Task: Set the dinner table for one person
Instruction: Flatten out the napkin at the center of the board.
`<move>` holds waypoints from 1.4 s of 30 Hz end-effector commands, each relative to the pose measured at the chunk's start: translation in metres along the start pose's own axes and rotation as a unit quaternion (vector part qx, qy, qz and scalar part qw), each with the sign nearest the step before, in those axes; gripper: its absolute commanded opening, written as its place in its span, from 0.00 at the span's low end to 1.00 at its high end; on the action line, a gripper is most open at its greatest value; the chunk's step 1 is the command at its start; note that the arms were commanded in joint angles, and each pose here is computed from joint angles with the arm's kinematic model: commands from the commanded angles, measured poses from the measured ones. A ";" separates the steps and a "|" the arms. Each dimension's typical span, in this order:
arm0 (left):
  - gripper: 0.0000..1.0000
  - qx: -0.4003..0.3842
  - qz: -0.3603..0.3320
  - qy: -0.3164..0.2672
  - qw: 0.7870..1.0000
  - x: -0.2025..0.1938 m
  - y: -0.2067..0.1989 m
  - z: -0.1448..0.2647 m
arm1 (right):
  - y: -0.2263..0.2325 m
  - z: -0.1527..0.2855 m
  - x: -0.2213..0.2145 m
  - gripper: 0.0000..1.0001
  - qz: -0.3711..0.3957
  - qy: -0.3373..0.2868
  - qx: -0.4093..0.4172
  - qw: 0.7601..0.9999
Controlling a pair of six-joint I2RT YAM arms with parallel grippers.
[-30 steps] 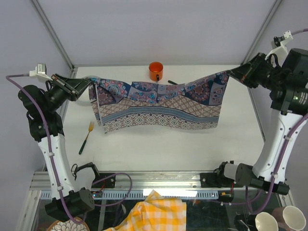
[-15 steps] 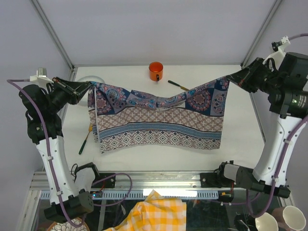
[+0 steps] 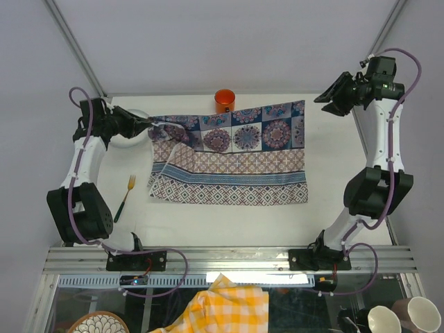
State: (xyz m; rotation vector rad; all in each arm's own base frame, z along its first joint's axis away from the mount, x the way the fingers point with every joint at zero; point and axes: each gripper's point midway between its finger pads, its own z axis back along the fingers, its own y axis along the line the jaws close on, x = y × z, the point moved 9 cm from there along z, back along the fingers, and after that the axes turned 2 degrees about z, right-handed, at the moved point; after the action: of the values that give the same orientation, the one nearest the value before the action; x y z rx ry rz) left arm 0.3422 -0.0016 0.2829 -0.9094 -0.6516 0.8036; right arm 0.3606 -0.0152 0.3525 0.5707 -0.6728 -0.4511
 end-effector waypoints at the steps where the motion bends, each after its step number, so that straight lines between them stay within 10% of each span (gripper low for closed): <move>1: 0.16 -0.042 -0.103 -0.094 0.989 0.022 -0.041 0.003 | 0.019 0.012 0.026 0.58 0.057 -0.093 0.008 0.994; 7: 0.27 -0.063 -0.155 -0.135 0.977 0.023 -0.073 0.014 | 0.022 0.013 0.019 0.77 0.081 -0.110 -0.001 0.991; 20: 0.30 -0.058 -0.182 -0.089 0.978 -0.025 -0.066 0.014 | 0.012 -0.003 -0.048 0.68 0.120 -0.026 -0.028 0.992; 42: 0.32 0.176 -0.161 0.003 0.971 -0.097 0.040 -0.019 | -0.043 -0.058 -0.154 0.64 0.141 0.151 -0.118 0.971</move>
State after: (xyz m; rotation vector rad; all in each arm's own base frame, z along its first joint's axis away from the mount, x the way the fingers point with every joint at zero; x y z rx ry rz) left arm 0.2996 -0.0755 0.2236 -0.5176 -0.5864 0.6086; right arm 0.2868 0.0559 0.2154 0.3093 -0.3425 -0.1953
